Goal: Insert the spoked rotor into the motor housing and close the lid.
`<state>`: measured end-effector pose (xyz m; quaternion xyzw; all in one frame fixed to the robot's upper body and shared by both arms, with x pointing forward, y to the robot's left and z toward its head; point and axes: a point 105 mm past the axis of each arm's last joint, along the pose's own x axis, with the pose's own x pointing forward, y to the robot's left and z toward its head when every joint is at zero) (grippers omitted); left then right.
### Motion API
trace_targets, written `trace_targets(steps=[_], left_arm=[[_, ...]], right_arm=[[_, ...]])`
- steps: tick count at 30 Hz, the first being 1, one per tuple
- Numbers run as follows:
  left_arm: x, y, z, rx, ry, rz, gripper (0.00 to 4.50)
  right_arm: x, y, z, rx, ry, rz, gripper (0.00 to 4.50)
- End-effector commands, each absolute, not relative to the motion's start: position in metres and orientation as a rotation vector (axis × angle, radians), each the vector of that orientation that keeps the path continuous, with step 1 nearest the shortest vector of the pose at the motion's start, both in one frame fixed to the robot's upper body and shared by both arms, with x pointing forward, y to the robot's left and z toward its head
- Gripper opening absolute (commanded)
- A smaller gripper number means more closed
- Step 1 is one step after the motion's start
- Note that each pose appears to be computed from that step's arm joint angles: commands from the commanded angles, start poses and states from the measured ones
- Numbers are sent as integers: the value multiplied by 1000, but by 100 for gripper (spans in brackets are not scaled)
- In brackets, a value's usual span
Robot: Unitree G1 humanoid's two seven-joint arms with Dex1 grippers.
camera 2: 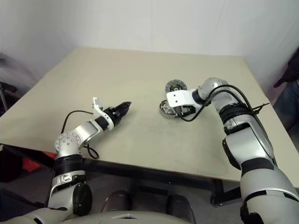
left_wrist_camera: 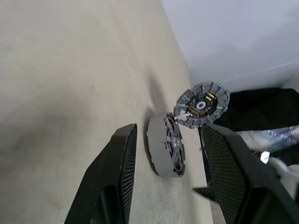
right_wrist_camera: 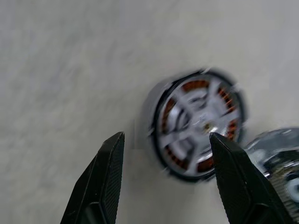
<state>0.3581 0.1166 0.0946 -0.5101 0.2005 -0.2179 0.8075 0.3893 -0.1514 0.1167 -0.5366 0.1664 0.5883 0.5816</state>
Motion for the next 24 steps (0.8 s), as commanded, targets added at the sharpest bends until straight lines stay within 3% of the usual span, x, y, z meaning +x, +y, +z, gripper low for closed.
trace_targets(steps=[1,24], left_arm=[[358,116,109,-1095,370,-492,234],[358,120,112,-1099,349,-470,234]], right_arm=[[398,-147,137,-1322,351,1351,327],[400,-138,103,-1230,484,1329,327]])
